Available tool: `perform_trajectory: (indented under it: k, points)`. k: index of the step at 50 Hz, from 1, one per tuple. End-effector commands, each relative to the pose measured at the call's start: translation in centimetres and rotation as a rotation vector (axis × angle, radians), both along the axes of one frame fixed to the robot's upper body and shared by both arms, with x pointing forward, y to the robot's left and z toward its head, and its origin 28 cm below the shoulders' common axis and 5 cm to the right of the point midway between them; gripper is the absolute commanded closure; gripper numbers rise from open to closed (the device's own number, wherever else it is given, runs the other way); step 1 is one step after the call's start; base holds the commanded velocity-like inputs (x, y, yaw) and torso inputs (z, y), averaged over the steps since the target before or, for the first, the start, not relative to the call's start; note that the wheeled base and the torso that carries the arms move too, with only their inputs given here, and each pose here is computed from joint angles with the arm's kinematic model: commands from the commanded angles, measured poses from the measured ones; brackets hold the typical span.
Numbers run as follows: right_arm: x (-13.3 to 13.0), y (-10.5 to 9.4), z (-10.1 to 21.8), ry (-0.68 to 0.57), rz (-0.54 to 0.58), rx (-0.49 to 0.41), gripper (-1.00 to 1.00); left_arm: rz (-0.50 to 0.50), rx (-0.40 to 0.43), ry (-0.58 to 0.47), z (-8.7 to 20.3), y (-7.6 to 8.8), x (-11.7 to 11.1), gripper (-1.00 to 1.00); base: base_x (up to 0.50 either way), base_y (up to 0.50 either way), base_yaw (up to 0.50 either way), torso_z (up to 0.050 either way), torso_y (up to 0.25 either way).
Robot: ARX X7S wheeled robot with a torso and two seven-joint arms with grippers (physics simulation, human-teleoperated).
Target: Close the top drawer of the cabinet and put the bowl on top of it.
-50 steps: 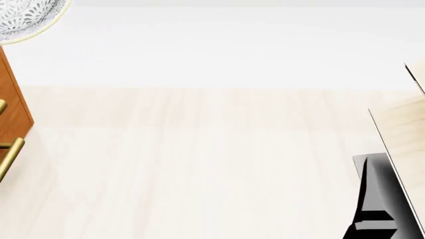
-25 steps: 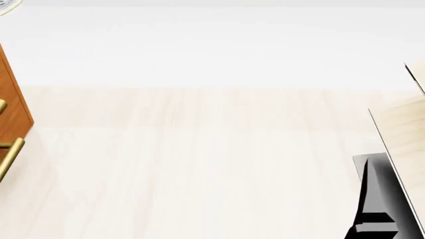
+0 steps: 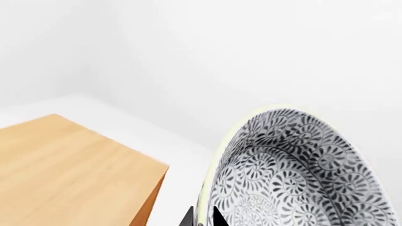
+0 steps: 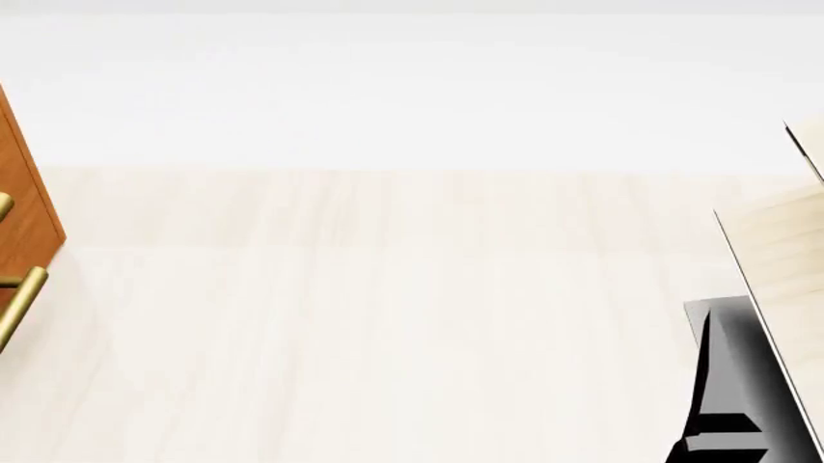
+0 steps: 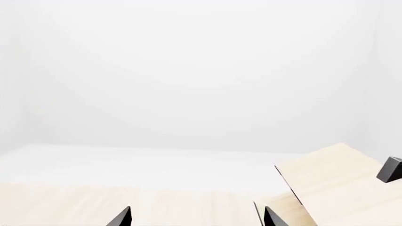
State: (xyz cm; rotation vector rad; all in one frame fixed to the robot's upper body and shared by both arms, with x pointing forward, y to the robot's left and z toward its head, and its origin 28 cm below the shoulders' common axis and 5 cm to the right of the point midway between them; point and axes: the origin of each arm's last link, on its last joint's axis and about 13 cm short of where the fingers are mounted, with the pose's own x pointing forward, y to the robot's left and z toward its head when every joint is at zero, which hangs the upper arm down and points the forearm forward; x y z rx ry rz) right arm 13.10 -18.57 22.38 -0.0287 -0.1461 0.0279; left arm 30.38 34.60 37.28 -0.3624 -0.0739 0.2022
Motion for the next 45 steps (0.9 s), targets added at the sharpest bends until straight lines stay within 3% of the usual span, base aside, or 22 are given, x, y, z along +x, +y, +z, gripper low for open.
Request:
perform_trajectory:
  k: [1,15,31,45]
  points:
    - [0.1,-0.2,0.0,-0.004,0.004,-0.002,-1.00,0.077,-0.097,-0.021,0.7,0.6,0.3,1.00,0.00,0.00,0.00,0.000,0.000]
    - [0.1,-0.2,-0.1,-0.003,0.003,0.000,-1.00,0.129,-0.078,-0.048,1.9,1.0,0.0,1.00,0.00,0.00,0.00,0.000,0.001]
    - [0.0,-0.2,-0.2,-0.004,0.005,0.002,-1.00,0.206,-0.041,-0.054,1.8,2.5,-1.2,1.00,0.00,0.00,0.00,0.001,0.000]
    - [0.0,0.0,-0.3,-0.002,0.006,-0.001,-1.00,0.228,-0.064,-0.064,1.9,3.5,-1.7,1.00,0.00,0.00,0.00,0.000,0.001]
